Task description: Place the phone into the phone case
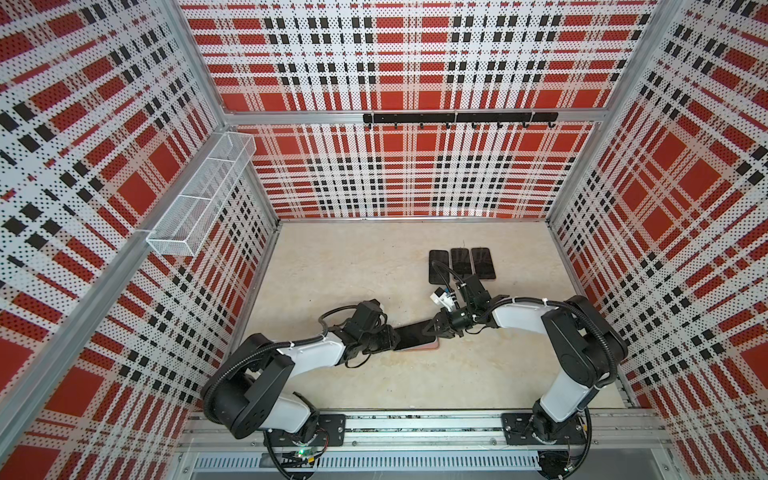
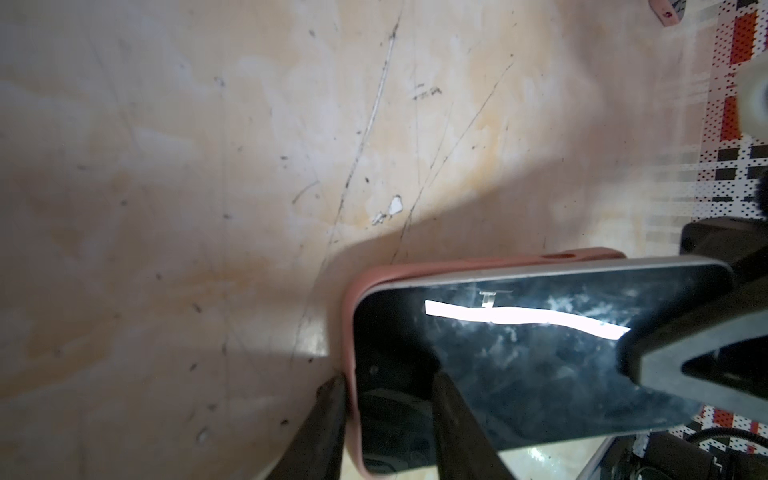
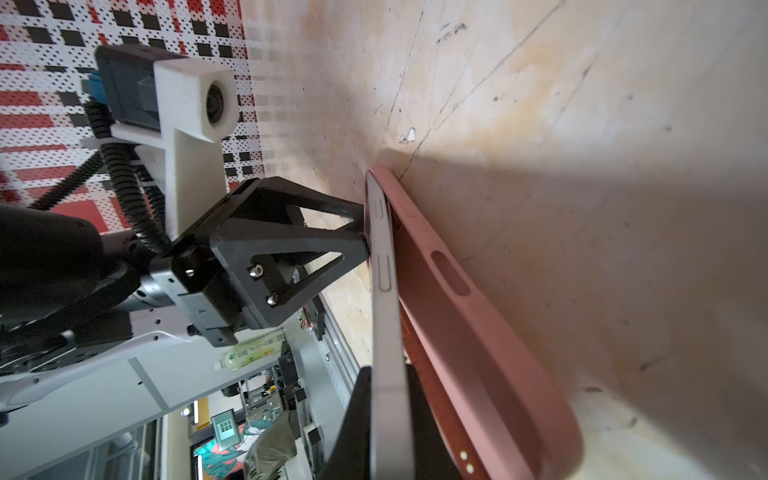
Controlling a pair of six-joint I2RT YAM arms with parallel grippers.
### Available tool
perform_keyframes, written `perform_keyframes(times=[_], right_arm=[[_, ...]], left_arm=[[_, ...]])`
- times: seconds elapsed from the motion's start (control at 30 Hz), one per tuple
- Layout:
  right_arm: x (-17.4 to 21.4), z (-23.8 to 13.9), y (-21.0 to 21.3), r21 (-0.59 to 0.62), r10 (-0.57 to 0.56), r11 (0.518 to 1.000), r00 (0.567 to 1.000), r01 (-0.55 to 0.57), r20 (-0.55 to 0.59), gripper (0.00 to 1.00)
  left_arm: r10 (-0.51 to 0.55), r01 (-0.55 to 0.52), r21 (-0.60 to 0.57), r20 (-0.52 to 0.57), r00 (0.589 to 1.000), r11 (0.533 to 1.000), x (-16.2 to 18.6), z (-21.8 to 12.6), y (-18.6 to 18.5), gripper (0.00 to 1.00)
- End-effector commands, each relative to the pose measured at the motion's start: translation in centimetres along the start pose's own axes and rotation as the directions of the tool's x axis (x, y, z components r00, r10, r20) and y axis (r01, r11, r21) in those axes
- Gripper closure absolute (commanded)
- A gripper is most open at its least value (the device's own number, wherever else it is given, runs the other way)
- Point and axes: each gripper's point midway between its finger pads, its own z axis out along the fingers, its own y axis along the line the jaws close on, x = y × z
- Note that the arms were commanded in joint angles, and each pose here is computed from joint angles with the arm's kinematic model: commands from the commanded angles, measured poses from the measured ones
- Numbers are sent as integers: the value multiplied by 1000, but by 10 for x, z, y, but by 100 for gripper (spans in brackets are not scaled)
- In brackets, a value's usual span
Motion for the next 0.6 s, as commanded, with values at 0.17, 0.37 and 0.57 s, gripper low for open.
perform_keyframes(times=[0.17, 0.37, 0.57], right_arm=[[20, -13, -51, 390, 23, 921, 999, -2, -48, 79], [19, -20, -50, 434, 23, 901, 998, 6, -61, 75], [17, -26, -49, 467, 18, 884, 998, 15, -66, 69]], left_arm=[[67, -69, -19, -99, 993, 997, 22, 17, -2, 66], [72, -75, -27, -101, 992, 997, 22, 19, -2, 68], [69, -73, -35, -106, 992, 997, 24, 21, 0, 70]])
